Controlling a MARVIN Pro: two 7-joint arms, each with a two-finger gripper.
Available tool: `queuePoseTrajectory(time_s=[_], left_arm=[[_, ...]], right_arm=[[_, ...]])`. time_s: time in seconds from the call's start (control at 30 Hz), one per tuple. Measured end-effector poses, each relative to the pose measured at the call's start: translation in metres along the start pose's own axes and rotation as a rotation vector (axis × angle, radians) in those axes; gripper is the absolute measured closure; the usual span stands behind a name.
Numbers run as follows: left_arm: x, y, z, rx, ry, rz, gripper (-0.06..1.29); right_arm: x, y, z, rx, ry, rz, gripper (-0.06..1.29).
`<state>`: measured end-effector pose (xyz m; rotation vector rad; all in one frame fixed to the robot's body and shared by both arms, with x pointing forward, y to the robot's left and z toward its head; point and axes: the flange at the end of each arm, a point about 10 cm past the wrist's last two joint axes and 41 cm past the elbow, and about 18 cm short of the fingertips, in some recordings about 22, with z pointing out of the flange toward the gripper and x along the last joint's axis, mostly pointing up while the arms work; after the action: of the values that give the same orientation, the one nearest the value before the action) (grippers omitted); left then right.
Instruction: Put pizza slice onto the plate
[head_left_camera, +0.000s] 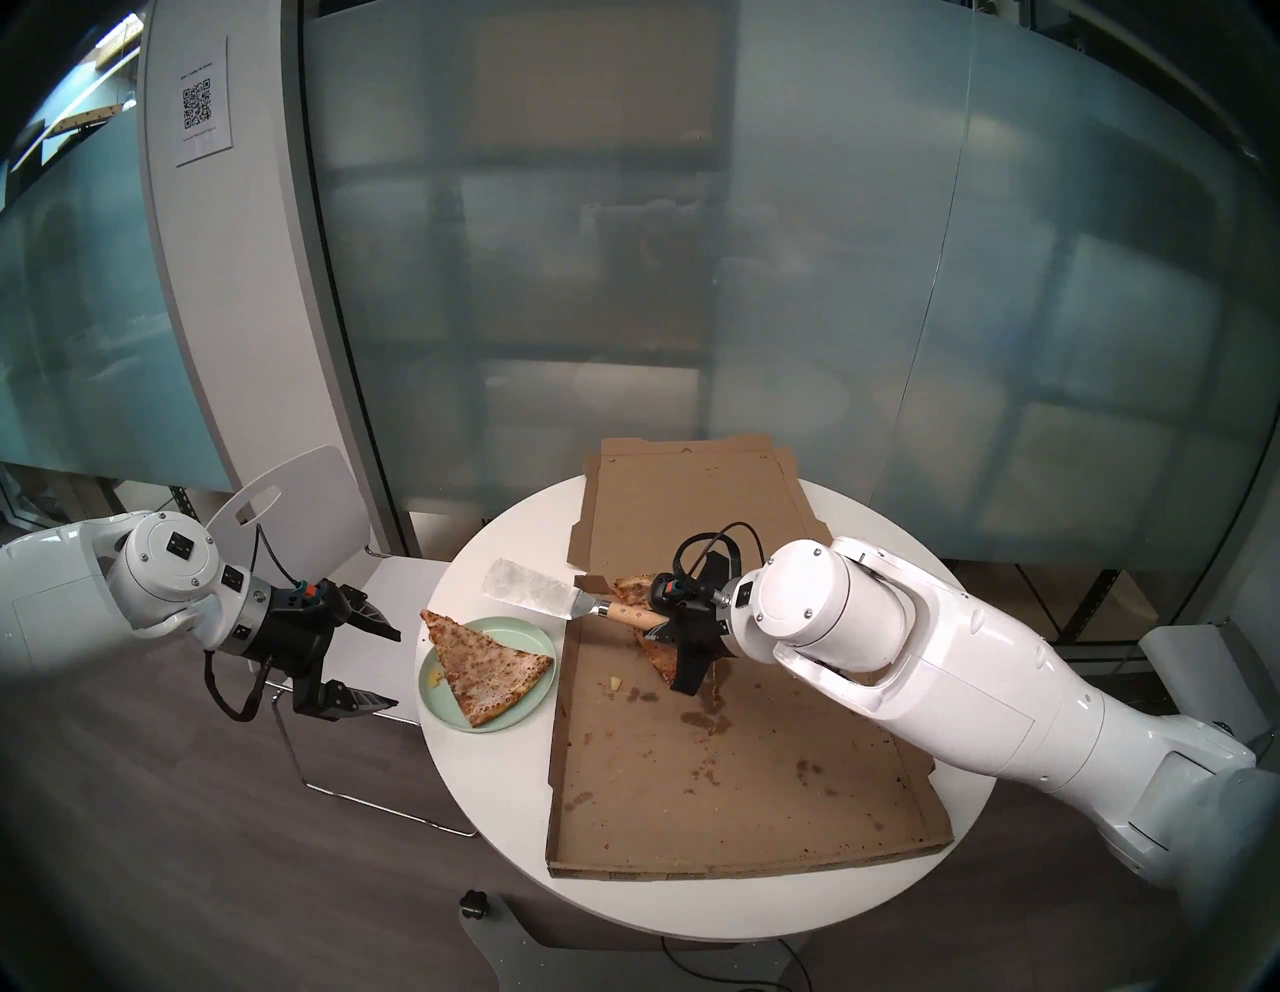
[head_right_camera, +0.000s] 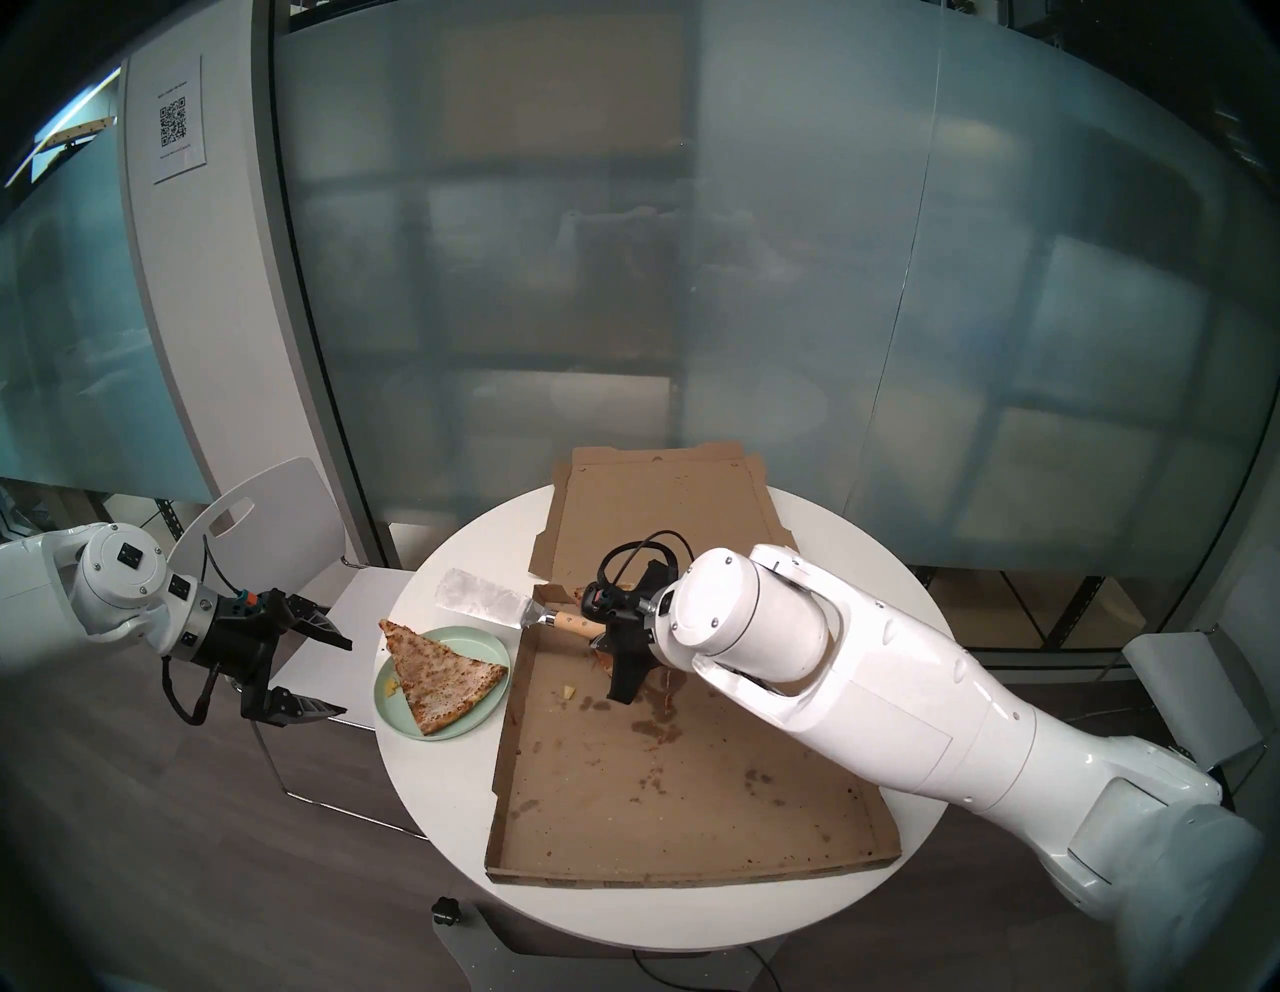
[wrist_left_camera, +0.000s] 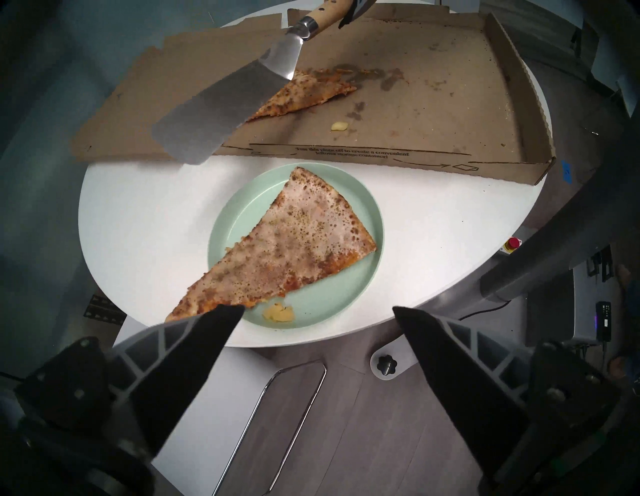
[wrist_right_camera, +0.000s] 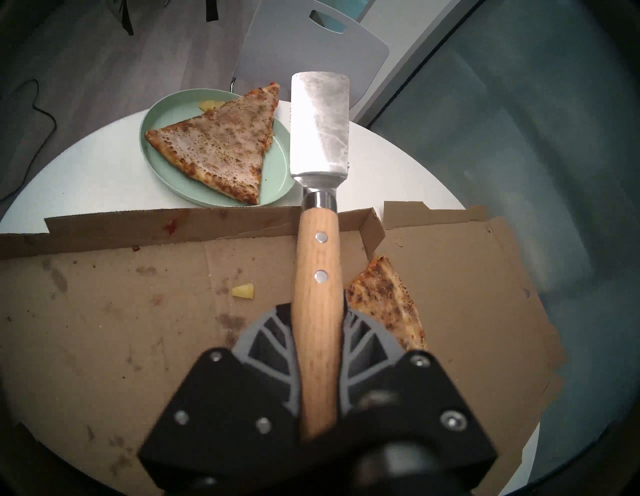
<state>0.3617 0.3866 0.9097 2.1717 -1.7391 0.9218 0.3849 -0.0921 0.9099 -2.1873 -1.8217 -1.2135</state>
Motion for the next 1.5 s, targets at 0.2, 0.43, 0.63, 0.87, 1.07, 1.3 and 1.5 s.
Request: queuePoseTrajectory(time_s=[0.2,0.43,0.63,0.87,1.07,1.3,1.5], left_arm=[[0.014,-0.002,-0.002,0.005,0.020,0.031,0.00],[0.028,-0.001,-0.003,0.004,0.034,0.064,0.00],[0.041,0.000,-0.002,0.018,0.040,0.086,0.00],[0.053,0.004,0.002,0.033,0.055,0.106,0.00],[0.063,0.006,0.007,0.051,0.076,0.114,0.00],[0.076,0.006,0.015,0.072,0.110,0.122,0.00],[0.085,0.006,0.021,0.088,0.138,0.126,0.00]], right_arm=[[-0.015,0.003,-0.020,0.034,-0.002,0.081,1.10],[-0.038,0.008,-0.040,0.042,-0.025,0.149,1.10],[-0.057,0.009,-0.057,0.045,-0.034,0.199,1.10],[-0.078,0.002,-0.074,0.054,-0.049,0.243,1.10],[-0.095,-0.003,-0.087,0.063,-0.077,0.273,1.10],[-0.119,-0.009,-0.100,0.072,-0.138,0.311,1.10],[-0.142,-0.013,-0.109,0.079,-0.200,0.339,1.10]])
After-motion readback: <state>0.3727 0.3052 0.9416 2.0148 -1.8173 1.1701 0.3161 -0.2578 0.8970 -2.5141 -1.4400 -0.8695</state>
